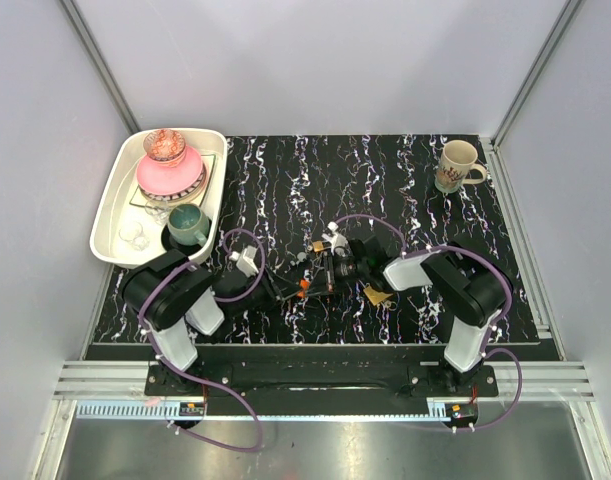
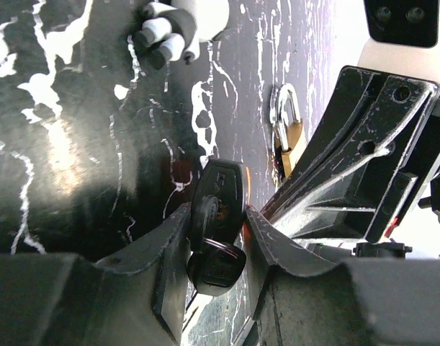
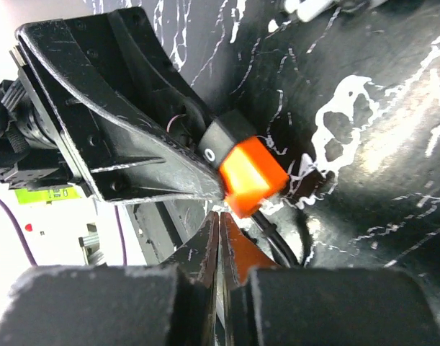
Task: Lock with the key
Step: Pick up the lock from the center of the board.
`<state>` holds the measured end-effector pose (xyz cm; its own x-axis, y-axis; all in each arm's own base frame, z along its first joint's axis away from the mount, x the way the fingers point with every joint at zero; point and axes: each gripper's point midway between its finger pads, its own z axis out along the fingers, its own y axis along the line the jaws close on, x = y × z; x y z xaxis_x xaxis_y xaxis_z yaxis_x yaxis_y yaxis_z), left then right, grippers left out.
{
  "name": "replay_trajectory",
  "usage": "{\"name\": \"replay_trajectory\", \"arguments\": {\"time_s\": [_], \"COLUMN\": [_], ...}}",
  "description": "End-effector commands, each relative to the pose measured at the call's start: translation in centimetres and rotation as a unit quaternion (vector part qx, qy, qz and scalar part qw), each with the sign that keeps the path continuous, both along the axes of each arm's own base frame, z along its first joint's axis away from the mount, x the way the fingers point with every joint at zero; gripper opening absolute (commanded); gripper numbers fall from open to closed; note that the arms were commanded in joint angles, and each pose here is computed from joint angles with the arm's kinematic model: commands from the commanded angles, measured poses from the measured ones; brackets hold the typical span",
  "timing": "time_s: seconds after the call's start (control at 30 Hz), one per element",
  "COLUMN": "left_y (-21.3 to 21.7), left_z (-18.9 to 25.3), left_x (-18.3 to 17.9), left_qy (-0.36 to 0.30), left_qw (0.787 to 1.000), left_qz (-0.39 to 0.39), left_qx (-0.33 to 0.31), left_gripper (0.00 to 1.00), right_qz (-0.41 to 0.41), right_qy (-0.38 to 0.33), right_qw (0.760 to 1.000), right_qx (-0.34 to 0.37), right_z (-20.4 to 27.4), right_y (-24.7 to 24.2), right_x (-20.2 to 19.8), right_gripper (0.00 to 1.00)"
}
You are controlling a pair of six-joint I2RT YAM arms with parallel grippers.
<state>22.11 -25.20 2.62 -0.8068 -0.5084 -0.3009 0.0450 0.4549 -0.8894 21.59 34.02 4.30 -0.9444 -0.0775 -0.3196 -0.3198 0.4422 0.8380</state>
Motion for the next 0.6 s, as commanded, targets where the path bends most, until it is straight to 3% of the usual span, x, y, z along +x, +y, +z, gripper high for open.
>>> {"name": "replay_trajectory", "arguments": {"time_s": [0.0, 0.07, 0.27, 0.33, 0.4, 0.47, 0.5, 0.57], "left_y": [-2.0, -2.3, -1.9, -1.8, -1.7, -1.7, -1.6, -1.8], "left_z": [3.2, 3.5, 4.1, 4.8, 5.4, 7.7, 7.3, 10.9], "left_x": [0.8, 0.3, -0.4, -0.3, -0.3, 0.3, 0.3, 1.6], "left_qy": [-0.076, -0.080, -0.093, -0.107, -0.123, -0.163, -0.156, -0.215], "left_qw": [0.996, 0.995, 0.993, 0.992, 0.990, 0.984, 0.986, 0.975], "left_qz": [-0.041, -0.054, -0.056, -0.057, -0.056, -0.051, -0.053, -0.048], "left_qx": [-0.032, -0.039, -0.046, -0.046, -0.042, -0.047, -0.032, -0.023], "left_gripper": [0.14, 0.00, 0.00, 0.00, 0.00, 0.00, 0.00, 0.00], "right_qz": [0.025, 0.020, -0.003, -0.010, -0.018, -0.025, -0.034, -0.041], "right_qy": [-0.032, -0.031, -0.076, -0.096, -0.122, -0.178, -0.181, -0.231], "right_qw": [0.998, 0.998, 0.996, 0.994, 0.992, 0.983, 0.983, 0.972], "right_qx": [0.042, 0.042, 0.046, 0.046, 0.027, 0.029, 0.008, 0.008], "right_z": [2.8, 2.9, 5.5, 7.3, 8.4, 11.5, 11.5, 14.4], "right_y": [1.1, 1.1, 1.0, 0.8, 0.2, -0.2, -0.9, -1.6], "right_x": [-0.6, -0.4, 1.1, 1.4, 1.9, 2.5, 2.6, 3.0], "right_gripper": [0.07, 0.09, 0.21, 0.32, 0.49, 0.60, 0.62, 0.66]}}
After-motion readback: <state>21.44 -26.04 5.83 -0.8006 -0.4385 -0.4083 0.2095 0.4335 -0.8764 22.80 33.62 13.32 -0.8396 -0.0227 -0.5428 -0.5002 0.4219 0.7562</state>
